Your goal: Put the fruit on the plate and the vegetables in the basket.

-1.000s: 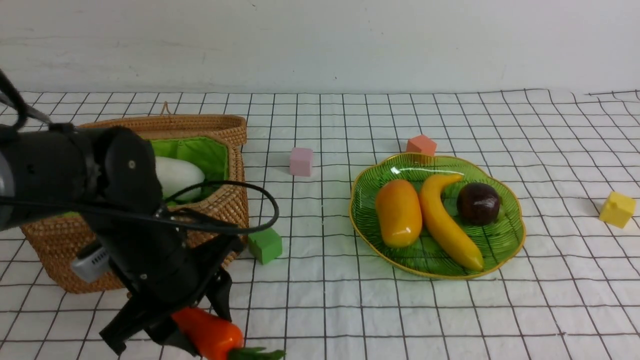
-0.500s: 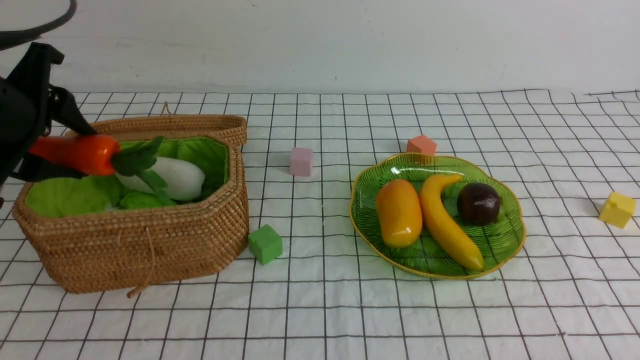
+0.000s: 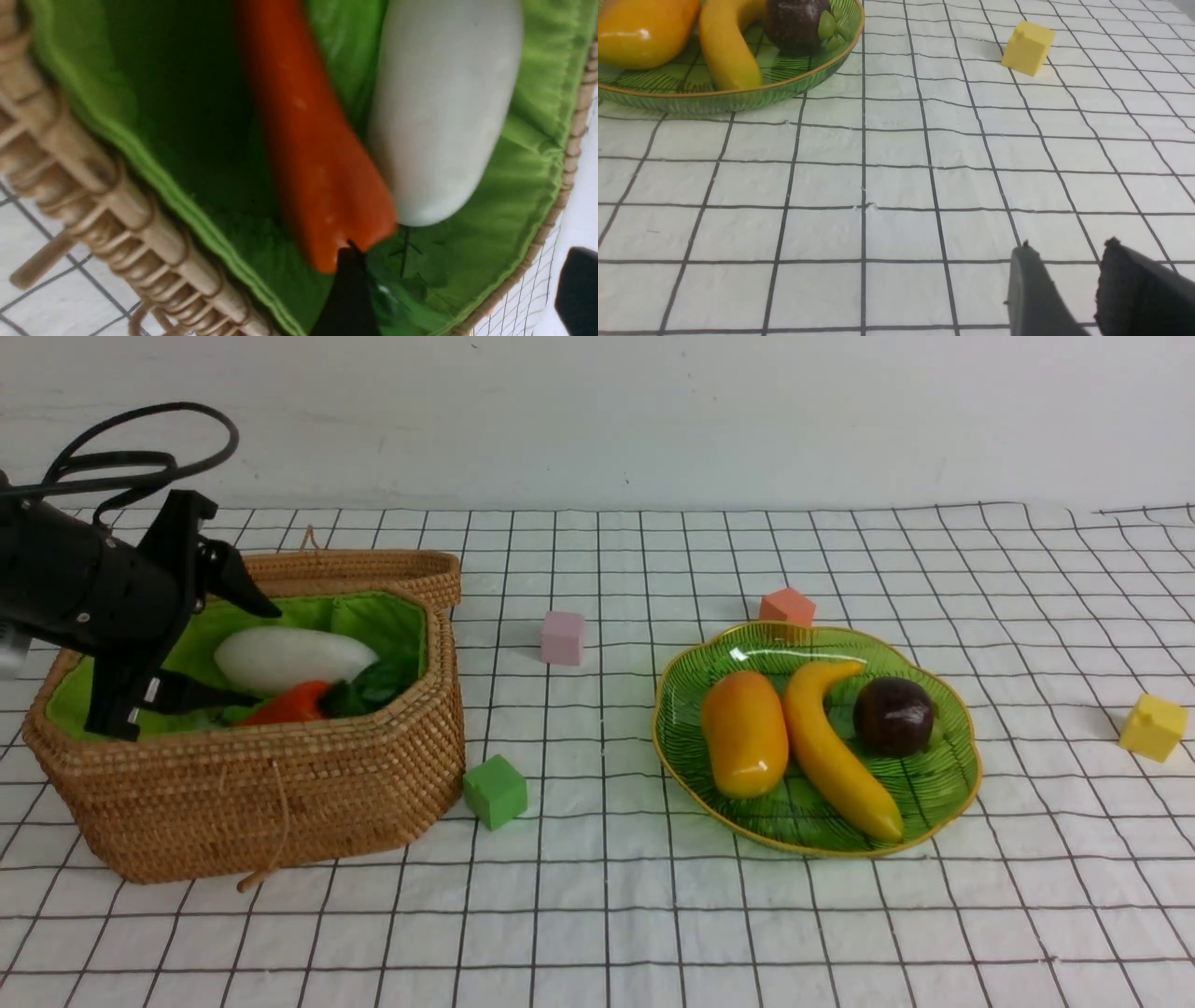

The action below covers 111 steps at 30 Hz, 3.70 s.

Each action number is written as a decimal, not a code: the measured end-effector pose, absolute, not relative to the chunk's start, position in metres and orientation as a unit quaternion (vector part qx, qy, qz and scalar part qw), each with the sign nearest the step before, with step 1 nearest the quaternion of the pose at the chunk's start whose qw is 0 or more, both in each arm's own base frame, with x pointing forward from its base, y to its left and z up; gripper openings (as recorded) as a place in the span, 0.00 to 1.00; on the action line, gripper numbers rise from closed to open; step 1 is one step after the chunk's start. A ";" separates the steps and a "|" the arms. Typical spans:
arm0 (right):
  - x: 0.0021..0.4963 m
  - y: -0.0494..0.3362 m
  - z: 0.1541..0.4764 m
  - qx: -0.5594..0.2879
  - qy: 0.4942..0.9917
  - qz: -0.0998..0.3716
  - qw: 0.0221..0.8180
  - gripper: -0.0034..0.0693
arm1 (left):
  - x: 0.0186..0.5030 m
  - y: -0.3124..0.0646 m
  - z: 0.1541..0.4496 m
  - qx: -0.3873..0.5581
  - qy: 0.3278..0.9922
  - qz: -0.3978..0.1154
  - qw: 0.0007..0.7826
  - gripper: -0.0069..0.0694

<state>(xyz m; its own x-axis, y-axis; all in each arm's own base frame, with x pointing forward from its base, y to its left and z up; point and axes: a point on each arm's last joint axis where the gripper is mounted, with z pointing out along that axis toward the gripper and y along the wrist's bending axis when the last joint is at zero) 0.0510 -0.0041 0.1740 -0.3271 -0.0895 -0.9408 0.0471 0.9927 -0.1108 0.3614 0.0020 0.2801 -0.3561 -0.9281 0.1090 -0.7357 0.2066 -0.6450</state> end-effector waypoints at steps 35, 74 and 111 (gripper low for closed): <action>0.051 -0.004 0.174 -0.013 0.812 -0.059 0.580 0.37 | 0.032 -0.027 0.330 -0.136 0.806 -0.236 0.526 0.07; 0.051 -0.004 0.174 -0.013 0.812 -0.059 0.580 0.37 | 0.051 0.002 0.167 -0.059 0.821 -0.023 0.567 0.08; 0.051 -0.004 0.174 -0.013 0.812 -0.059 0.580 0.37 | 0.051 0.003 0.167 -0.055 0.820 -0.016 0.570 0.09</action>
<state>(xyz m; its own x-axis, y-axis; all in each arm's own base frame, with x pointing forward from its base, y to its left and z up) 0.0510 -0.0041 0.1740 -0.3271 -0.0895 -0.9408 0.0471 0.9927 -0.1108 0.0509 0.0030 0.1673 -0.3452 -0.1081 -0.9323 -0.0722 0.9935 -0.0884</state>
